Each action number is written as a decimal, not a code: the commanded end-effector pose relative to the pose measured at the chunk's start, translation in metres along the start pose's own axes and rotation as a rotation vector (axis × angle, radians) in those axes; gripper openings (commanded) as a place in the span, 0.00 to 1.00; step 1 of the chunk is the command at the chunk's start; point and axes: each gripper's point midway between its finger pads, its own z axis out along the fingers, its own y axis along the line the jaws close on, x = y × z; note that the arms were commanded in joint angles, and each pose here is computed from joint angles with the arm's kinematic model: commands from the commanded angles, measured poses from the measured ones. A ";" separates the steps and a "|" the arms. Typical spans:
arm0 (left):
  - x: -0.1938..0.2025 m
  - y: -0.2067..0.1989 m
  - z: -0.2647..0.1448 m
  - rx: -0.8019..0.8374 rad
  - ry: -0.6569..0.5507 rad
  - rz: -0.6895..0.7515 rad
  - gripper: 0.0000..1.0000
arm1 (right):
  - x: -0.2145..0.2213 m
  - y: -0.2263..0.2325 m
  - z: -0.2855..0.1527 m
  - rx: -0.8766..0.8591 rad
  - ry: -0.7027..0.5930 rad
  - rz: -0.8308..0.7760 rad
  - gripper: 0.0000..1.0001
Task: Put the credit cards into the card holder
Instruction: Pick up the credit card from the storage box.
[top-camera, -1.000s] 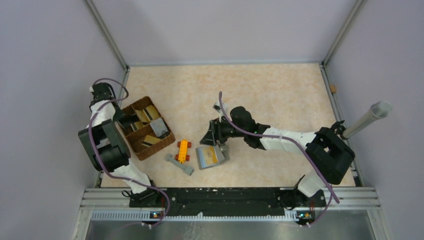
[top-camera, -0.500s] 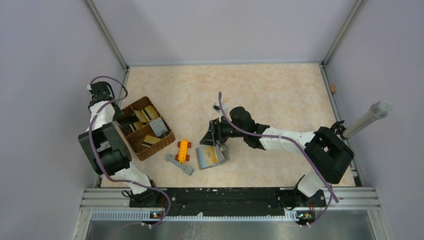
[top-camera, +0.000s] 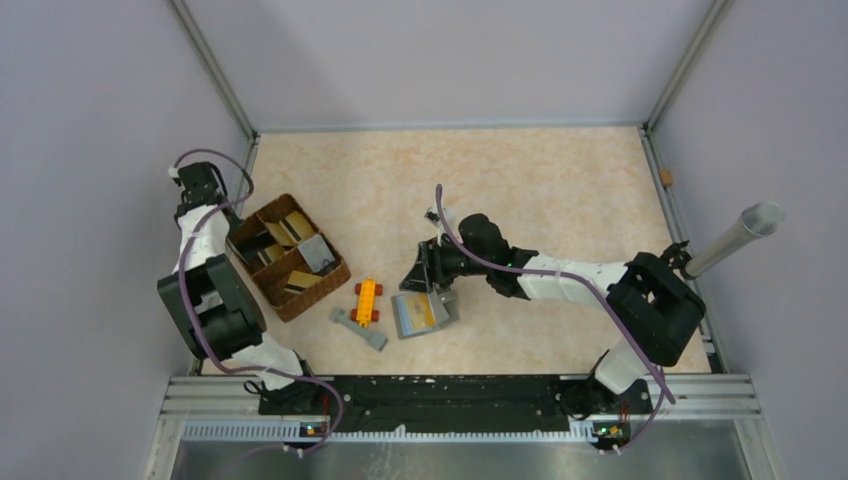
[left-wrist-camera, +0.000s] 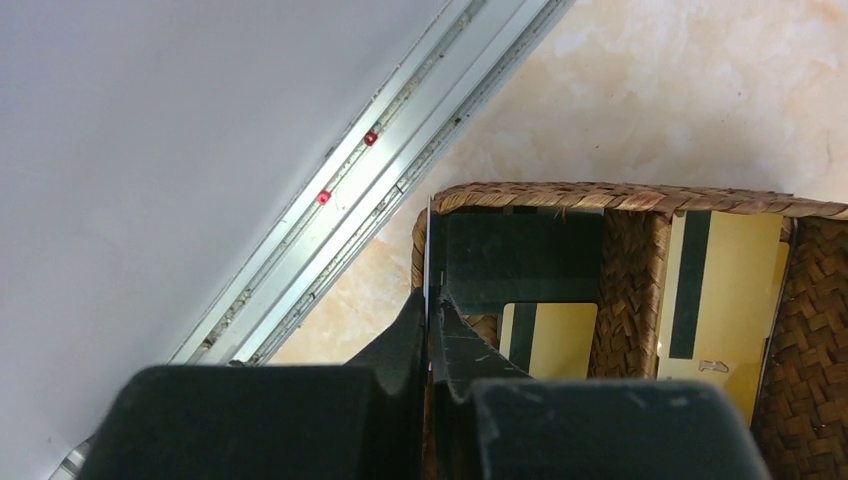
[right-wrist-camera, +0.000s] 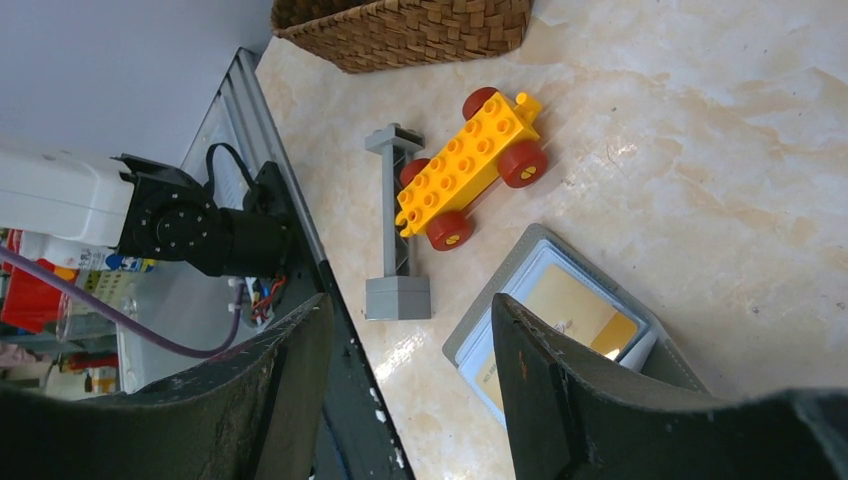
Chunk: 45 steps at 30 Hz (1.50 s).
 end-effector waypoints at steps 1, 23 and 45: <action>-0.032 0.010 -0.022 -0.024 -0.141 -0.040 0.00 | -0.008 0.003 0.000 -0.026 -0.027 -0.017 0.58; -0.060 -0.015 -0.110 0.234 -0.379 -0.108 0.00 | -0.017 -0.002 -0.013 -0.004 -0.051 -0.012 0.58; 0.148 -0.240 -0.306 1.482 0.053 0.483 0.00 | -0.038 0.032 -0.125 -0.119 -0.145 -0.227 0.73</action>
